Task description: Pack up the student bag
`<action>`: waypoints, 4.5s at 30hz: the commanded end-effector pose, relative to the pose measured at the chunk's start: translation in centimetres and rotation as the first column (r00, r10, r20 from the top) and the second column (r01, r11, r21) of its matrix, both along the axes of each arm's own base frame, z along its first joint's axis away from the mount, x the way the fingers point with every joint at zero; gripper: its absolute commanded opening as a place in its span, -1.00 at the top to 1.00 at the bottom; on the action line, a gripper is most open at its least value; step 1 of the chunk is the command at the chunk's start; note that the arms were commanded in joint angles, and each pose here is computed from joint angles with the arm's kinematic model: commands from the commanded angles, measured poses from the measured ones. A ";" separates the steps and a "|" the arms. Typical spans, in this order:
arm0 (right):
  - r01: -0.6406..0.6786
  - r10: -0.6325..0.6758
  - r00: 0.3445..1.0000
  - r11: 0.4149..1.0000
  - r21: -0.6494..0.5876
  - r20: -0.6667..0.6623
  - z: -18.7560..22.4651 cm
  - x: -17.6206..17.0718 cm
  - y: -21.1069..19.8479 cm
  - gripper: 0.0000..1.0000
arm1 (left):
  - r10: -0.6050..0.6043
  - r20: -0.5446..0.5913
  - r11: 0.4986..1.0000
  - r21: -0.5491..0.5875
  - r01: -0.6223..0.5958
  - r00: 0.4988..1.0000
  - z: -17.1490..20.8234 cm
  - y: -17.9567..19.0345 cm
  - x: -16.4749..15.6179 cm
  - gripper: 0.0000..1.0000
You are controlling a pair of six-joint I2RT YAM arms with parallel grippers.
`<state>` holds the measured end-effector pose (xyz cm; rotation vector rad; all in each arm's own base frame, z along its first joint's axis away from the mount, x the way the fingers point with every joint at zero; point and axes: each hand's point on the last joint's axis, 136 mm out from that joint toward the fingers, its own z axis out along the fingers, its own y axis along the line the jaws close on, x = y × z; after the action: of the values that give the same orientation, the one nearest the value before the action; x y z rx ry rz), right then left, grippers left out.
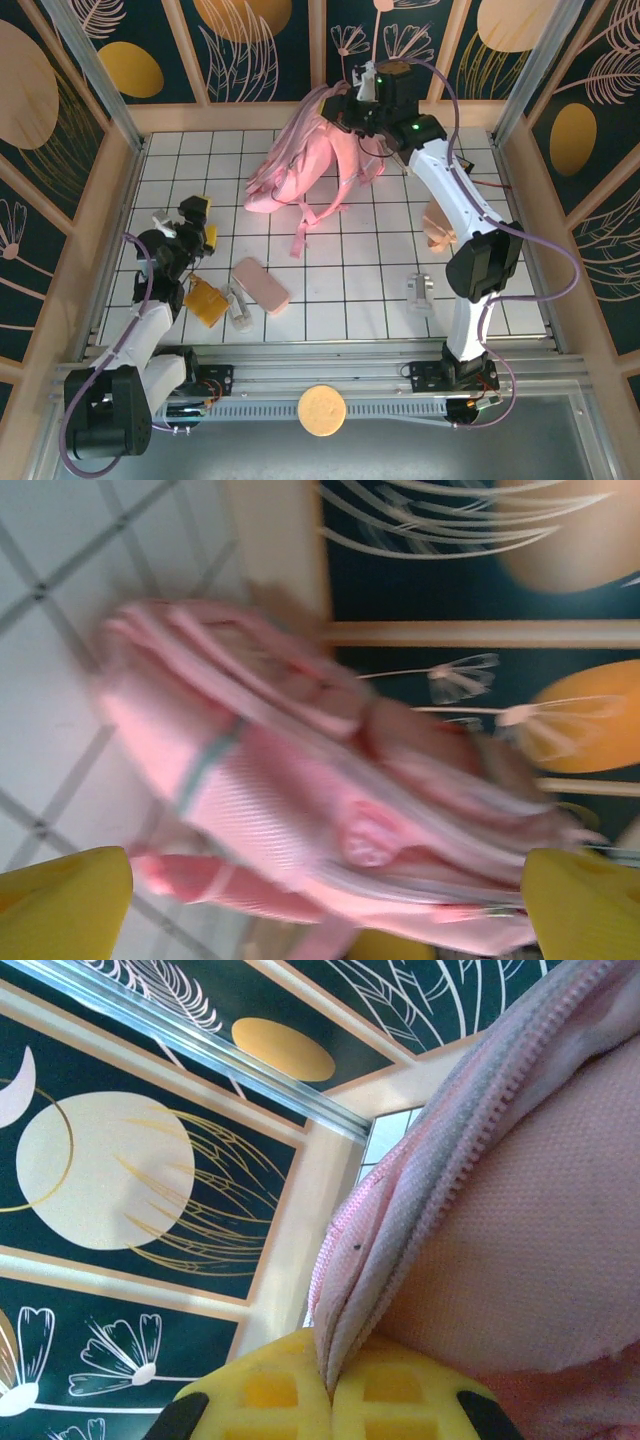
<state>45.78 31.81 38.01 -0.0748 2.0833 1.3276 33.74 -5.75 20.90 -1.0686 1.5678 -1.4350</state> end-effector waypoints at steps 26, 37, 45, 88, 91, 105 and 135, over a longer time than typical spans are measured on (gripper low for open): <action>-0.132 0.125 0.990 0.984 0.116 0.065 2.5 -5.2 3.2 1.00 | -0.154 0.051 0.935 -0.316 0.162 0.987 -1.3 -10.6 6.4 -0.79; -0.142 0.141 0.990 0.981 0.130 0.012 -0.1 -5.6 0.7 1.00 | -0.097 0.006 0.970 -0.223 0.096 0.995 -2.8 -9.6 6.8 0.66; -0.002 -0.022 0.981 0.993 -0.121 -0.193 -9.0 -2.0 -5.7 -0.18 | -0.097 0.036 0.993 0.075 0.094 0.995 0.8 -8.9 7.0 1.00; -0.046 -0.230 0.863 0.851 -0.523 -0.450 -20.4 -11.9 4.6 0.35 | -0.205 0.138 0.915 0.378 0.140 0.969 4.4 -13.9 4.7 1.00; -0.047 -0.231 0.868 0.844 -0.535 -0.440 -20.5 -11.9 4.4 0.55 | -0.196 0.130 0.920 0.369 0.136 0.972 4.0 -13.8 4.7 1.00; -0.157 -0.184 0.866 0.783 -0.601 -0.466 -22.6 -15.2 0.2 1.00 | -0.159 0.024 0.895 0.426 0.134 0.987 1.4 -10.3 5.6 1.00; -0.300 0.233 0.901 0.944 -0.136 -0.367 -17.6 -13.2 9.3 1.00 | -0.372 -0.169 0.896 0.192 0.400 0.913 -5.3 -11.3 2.4 -0.72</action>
<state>31.74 36.44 14.93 -0.1443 2.7491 1.1278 37.61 -15.32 16.13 -0.6312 2.0938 -1.2968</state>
